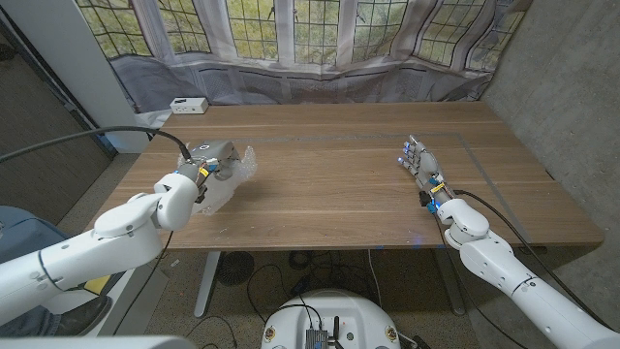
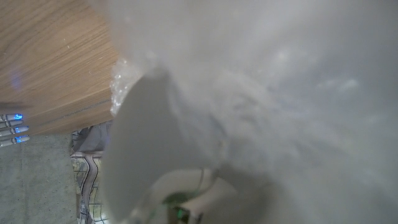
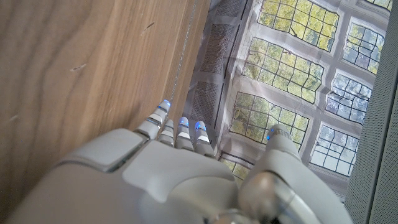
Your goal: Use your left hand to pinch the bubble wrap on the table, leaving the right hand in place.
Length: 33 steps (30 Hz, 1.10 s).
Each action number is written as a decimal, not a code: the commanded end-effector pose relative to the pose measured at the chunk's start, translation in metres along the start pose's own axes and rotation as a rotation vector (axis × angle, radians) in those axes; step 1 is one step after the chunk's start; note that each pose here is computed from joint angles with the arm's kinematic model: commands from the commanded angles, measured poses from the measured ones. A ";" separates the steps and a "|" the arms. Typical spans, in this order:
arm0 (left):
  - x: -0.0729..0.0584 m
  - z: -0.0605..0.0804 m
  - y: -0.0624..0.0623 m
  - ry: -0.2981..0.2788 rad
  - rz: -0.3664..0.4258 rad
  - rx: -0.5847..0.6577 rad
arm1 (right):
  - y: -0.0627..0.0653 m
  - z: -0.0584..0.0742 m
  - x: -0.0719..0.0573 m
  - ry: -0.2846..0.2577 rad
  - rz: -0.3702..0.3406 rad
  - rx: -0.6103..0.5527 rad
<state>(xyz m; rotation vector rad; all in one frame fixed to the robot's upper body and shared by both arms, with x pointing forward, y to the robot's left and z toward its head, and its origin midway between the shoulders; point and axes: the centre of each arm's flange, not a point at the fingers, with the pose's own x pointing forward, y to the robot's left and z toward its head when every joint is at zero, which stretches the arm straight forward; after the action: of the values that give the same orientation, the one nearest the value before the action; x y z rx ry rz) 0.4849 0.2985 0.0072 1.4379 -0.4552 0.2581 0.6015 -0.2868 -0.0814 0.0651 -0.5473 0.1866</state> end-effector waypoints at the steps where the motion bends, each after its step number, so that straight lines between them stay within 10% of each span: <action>1: -0.001 0.003 -0.001 0.009 -0.006 0.059 | 0.000 -0.001 -0.001 0.007 -0.001 0.002; 33: 0.001 0.000 -0.007 0.027 -0.058 0.114 | -0.001 -0.004 0.002 0.015 0.010 0.008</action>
<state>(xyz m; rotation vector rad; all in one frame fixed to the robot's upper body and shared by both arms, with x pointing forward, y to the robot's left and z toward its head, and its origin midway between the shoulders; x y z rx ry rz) 0.4847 0.2965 0.0067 1.5471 -0.3942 0.2609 0.6045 -0.2872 -0.0833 0.0638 -0.5350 0.1970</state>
